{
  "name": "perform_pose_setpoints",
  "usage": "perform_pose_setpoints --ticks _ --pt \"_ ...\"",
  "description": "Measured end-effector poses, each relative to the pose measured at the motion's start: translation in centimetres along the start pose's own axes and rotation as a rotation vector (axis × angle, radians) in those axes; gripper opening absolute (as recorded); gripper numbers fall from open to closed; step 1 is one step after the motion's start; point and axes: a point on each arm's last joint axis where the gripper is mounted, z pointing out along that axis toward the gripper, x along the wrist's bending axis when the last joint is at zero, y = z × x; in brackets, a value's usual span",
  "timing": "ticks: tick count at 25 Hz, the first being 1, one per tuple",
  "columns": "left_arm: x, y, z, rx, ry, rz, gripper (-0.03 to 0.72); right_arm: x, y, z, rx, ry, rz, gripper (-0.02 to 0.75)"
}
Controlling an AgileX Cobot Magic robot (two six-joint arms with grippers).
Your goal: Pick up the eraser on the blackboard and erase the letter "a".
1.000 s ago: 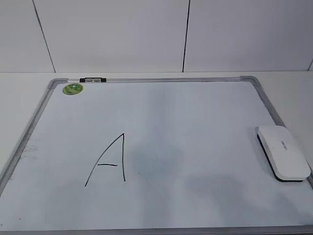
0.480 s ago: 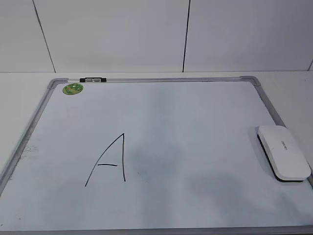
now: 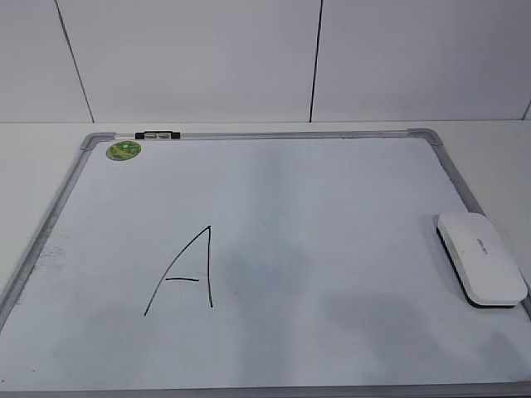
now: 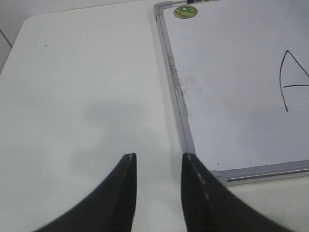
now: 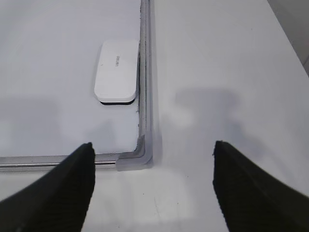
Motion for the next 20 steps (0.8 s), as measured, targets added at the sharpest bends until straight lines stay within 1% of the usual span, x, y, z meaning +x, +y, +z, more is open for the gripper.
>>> perform_pose_setpoints --ticks 8,20 --pt "-0.04 0.00 -0.01 0.003 0.067 -0.039 0.235 0.07 -0.02 -0.04 0.004 -0.049 0.030 0.576" --pt "-0.05 0.00 -0.01 0.004 0.070 -0.041 0.235 0.07 -0.02 -0.05 0.004 -0.053 0.032 0.576"
